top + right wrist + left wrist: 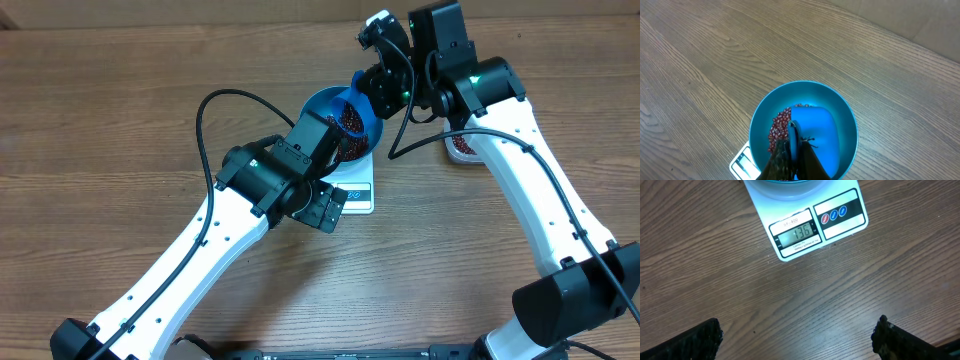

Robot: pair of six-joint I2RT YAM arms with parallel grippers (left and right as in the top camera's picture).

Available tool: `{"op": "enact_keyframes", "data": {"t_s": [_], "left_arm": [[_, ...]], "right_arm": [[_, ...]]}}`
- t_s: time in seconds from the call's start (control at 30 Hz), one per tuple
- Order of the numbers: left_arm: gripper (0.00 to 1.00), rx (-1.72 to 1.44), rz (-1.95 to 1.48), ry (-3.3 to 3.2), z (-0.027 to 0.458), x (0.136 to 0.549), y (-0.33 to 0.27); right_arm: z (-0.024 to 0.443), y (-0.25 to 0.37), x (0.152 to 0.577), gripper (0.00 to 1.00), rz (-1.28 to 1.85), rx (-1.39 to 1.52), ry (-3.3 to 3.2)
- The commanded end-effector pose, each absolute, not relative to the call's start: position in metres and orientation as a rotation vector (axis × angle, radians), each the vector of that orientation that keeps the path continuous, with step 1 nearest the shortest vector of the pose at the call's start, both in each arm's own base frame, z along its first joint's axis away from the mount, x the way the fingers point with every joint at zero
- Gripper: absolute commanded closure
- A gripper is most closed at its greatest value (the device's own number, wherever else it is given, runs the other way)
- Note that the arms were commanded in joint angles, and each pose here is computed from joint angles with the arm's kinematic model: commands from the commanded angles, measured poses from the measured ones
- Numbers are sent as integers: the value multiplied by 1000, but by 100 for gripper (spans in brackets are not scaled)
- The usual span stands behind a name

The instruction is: Scoop item into bowl and weigh 150g on scale

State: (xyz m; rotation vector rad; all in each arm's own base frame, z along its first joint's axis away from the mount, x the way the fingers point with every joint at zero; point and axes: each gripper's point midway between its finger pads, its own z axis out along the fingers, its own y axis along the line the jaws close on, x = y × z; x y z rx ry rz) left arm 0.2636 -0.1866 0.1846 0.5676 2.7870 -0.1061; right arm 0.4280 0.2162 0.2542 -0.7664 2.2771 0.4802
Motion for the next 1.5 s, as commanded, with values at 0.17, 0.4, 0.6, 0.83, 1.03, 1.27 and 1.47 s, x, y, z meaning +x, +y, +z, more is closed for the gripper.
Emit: {"op": "enact_keyframes", "data": {"t_s": [0.17,0.4,0.6,0.83,1.03,1.27,1.47], "left_arm": [[0,552,-114,2765,192,267,-188],[0,552,-114,2765,192,267,-188],[1,552,-114,2765,192,267,-188],[0,552,-114,2765,192,267,-188],[1,552,-114,2765,192,267,-188],[0,552,-114,2765,192,267,-188],[1,552,-114,2765,192,267,-188]], "right_arm": [[280,216,427,96,476,-754,2215],[279,216,426,96,476,-754,2221],[276,215,424,96,478,-753,2237],[273,213,421,96,480,-756,2259],[270,213,418,96,479,-763,2270],[275,214,423,96,465,-786,2231],[276,217,423,96,453,-819,2207]]}}
